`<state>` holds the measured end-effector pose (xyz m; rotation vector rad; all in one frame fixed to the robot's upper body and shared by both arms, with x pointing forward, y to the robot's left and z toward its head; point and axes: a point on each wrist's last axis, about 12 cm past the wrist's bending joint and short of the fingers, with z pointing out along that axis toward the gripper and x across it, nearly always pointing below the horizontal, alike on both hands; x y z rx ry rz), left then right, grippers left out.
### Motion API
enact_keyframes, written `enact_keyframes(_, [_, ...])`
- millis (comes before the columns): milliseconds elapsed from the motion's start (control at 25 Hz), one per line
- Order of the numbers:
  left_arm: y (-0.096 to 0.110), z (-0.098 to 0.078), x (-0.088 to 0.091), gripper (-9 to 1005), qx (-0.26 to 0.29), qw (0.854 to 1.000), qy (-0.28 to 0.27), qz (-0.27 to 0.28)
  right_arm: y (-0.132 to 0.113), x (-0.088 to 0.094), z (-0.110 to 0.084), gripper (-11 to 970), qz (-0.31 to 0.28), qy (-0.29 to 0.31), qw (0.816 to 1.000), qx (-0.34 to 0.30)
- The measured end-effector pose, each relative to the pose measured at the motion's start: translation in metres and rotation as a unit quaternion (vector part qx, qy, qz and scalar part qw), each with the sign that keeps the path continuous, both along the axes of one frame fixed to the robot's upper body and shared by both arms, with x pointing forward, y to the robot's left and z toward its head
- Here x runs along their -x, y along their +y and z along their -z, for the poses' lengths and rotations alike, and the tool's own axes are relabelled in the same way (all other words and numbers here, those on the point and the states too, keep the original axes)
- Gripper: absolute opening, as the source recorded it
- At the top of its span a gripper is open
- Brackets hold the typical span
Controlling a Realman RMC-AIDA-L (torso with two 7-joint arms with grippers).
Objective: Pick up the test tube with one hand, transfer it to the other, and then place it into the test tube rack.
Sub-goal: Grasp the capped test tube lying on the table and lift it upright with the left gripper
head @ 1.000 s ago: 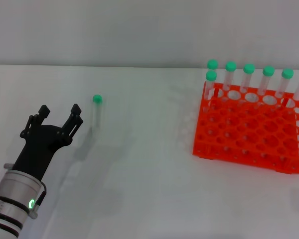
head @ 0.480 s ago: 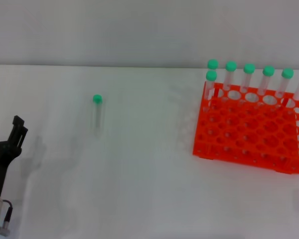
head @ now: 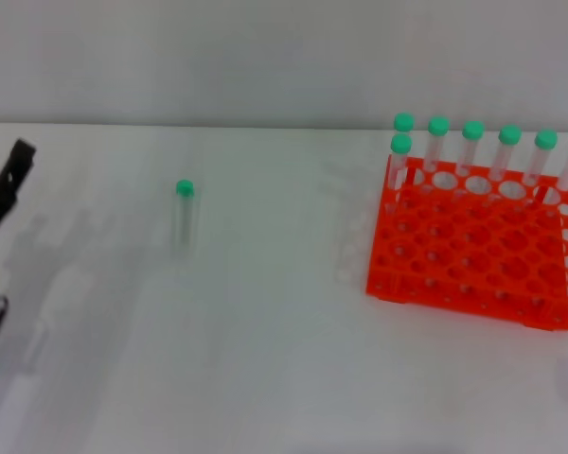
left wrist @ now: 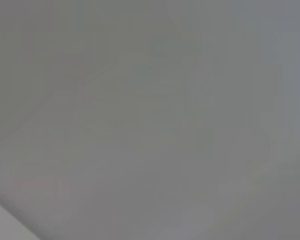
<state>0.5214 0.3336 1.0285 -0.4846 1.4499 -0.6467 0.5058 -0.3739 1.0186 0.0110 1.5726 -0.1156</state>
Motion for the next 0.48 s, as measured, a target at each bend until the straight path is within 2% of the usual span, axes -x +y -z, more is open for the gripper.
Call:
enact_keyframes(120, [0.019, -0.016, -0.02, 863, 0.015, 0.998, 0.023, 0.049, 0.001, -0.002, -0.001, 841, -0.002, -0.001, 1.0, 0.0])
enact_keyframes(240, [0.038, -0.04, -0.042, 863, 0.013, 0.992, 0.069, 0.109, 0.001, -0.003, -0.002, 842, -0.002, -0.003, 1.0, 0.0])
enact_keyframes(400, [0.046, -0.075, -0.069, 863, -0.01, 0.974, 0.134, 0.185, 0.002, -0.005, -0.003, 842, -0.004, -0.007, 1.0, 0.001])
enact_keyframes(480, [0.049, -0.093, -0.082, 864, -0.031, 0.96, 0.181, 0.213, 0.002, -0.005, -0.004, 842, -0.004, -0.007, 1.0, 0.001])
